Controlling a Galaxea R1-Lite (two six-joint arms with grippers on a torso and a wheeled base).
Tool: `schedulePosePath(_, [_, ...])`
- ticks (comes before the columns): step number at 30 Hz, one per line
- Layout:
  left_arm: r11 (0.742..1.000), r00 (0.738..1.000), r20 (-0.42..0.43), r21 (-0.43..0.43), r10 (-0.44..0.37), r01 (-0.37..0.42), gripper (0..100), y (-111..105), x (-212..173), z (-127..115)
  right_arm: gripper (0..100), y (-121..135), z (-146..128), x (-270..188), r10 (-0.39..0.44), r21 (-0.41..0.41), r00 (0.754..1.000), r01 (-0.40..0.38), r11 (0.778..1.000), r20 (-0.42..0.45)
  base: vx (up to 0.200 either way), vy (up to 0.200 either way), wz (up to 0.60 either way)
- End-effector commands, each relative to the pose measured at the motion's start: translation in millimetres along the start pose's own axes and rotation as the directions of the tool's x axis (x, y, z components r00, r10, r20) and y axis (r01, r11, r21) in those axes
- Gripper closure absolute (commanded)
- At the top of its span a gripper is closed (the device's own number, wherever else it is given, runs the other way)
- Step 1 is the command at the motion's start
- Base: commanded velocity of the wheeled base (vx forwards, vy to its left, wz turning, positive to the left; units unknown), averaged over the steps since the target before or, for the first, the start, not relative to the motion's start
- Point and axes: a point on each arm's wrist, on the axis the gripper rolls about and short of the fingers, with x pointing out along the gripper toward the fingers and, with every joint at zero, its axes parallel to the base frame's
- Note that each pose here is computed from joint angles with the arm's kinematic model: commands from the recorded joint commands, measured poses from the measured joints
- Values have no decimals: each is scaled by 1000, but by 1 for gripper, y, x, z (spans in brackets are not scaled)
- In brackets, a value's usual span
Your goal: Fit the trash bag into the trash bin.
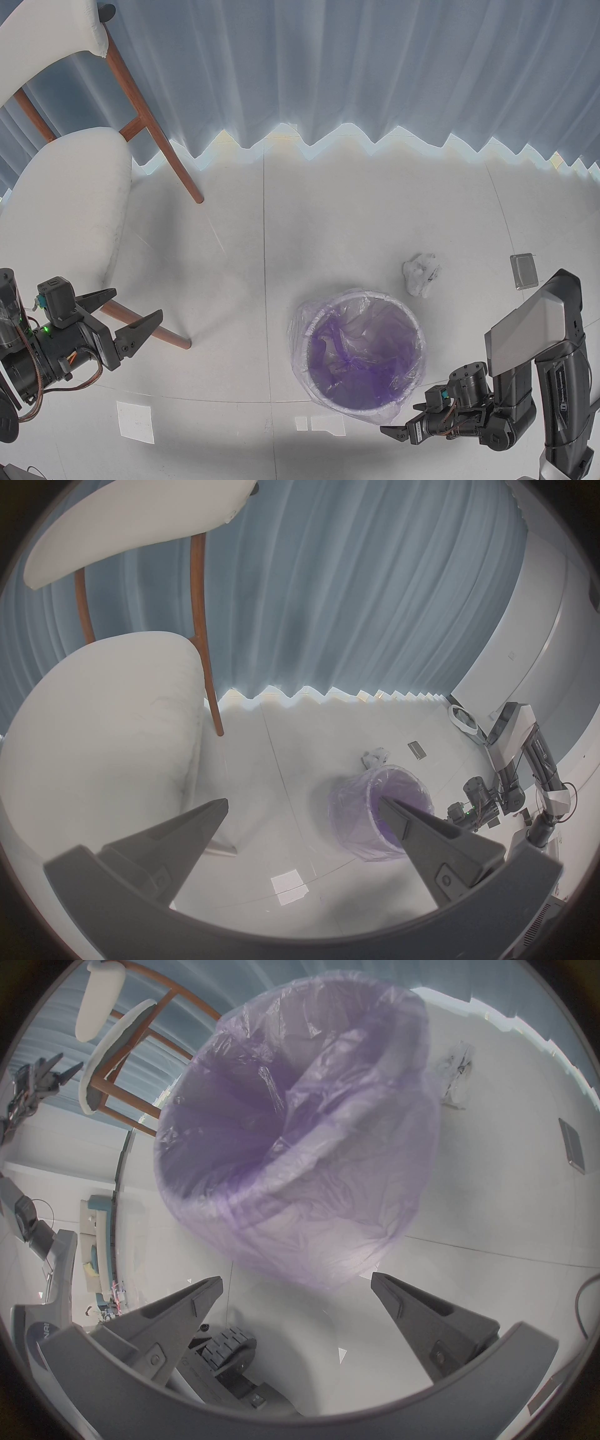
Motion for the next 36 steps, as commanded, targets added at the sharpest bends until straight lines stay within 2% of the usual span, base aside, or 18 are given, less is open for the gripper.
schedulePosePath(1, [1000, 1000, 16, 9, 17, -17, 0, 1, -9, -1, 0, 0, 4, 18, -10, 33, 1000, 9, 999, 25, 0, 0, 0])
schedulePosePath(5, [1000, 999, 27, 8, 23, -23, 0, 2, -10, 1, 0, 1, 25, 29, -56, 111, 991, 42, 993, 125, 0, 0, 0])
schedulePosePath(14, [1000, 999, 30, 15, 25, -25, 0, 2, -11, 1, 0, -3, 49, 43, -77, 115, 971, 52, 992, 228, 0, 0, 0])
schedulePosePath(22, [1000, 999, 28, 16, 26, -27, 0, 2, -14, -1, 0, -5, 59, 52, -73, 108, 963, 46, 993, 259, 0, 0, 0])
schedulePosePath(36, [999, 999, 33, 32, 22, -23, 0, 1, -15, -1, 0, -7, 98, 73, -70, 100, 955, 43, 994, 289, 0, 0, 0])
